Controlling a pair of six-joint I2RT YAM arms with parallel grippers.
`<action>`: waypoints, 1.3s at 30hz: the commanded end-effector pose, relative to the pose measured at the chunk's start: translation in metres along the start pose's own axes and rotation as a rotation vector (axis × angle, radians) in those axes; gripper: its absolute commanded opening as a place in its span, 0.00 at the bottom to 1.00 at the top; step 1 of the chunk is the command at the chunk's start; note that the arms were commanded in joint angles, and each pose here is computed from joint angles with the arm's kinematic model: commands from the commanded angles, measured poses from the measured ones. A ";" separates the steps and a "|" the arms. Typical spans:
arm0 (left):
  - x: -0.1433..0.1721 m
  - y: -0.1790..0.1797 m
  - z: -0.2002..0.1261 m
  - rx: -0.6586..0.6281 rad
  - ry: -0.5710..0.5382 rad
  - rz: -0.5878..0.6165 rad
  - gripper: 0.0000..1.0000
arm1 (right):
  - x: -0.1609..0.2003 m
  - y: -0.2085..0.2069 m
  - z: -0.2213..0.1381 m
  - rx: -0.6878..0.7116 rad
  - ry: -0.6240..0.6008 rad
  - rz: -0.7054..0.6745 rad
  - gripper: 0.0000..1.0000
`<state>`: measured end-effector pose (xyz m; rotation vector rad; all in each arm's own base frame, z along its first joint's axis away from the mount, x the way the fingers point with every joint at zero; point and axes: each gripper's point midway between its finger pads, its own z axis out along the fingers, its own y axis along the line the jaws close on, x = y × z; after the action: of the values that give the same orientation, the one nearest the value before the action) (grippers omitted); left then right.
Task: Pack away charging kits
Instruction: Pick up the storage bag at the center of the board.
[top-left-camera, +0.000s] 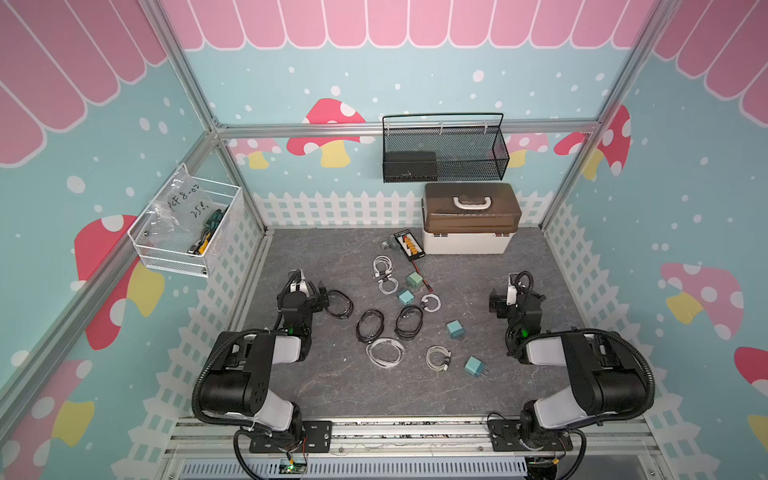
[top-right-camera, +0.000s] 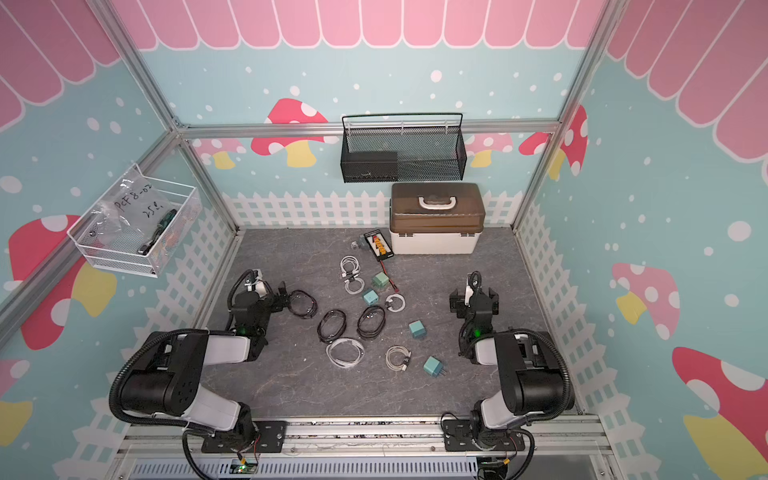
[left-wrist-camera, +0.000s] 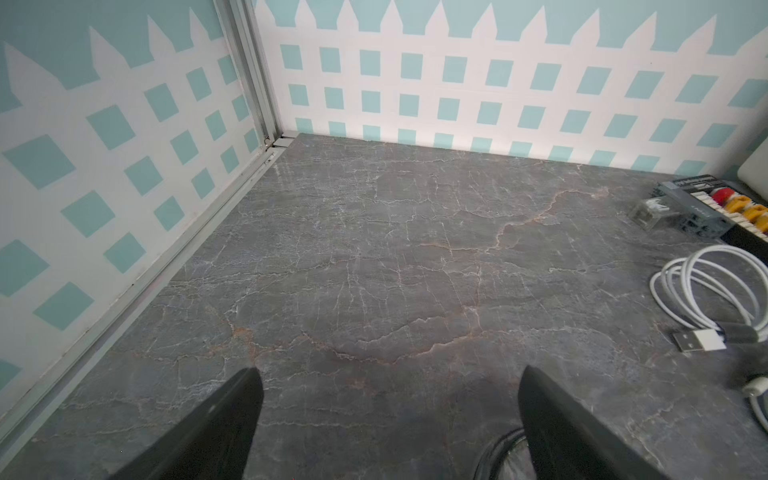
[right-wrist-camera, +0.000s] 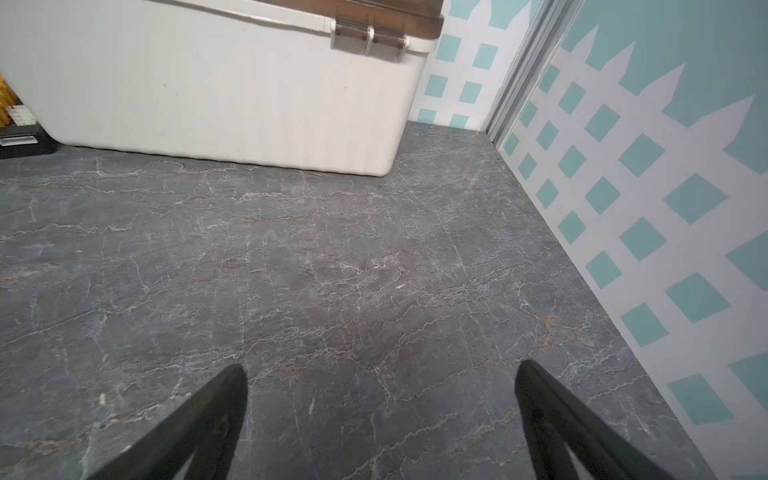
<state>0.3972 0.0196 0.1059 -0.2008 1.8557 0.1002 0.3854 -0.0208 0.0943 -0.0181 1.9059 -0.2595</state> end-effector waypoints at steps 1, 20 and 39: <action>-0.011 -0.001 0.002 -0.001 -0.037 0.016 0.99 | -0.007 0.001 0.002 -0.010 -0.017 -0.009 0.99; -0.011 -0.002 0.002 0.001 -0.036 0.016 0.99 | -0.006 0.001 0.002 -0.010 -0.016 -0.009 0.99; -0.076 0.002 -0.056 -0.145 -0.182 -0.049 0.99 | -0.052 -0.026 -0.055 0.139 -0.137 0.088 0.99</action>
<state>0.3788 0.0090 0.1754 -0.2267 1.6947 0.1568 0.3637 -0.0205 0.1619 0.0577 1.7448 -0.3081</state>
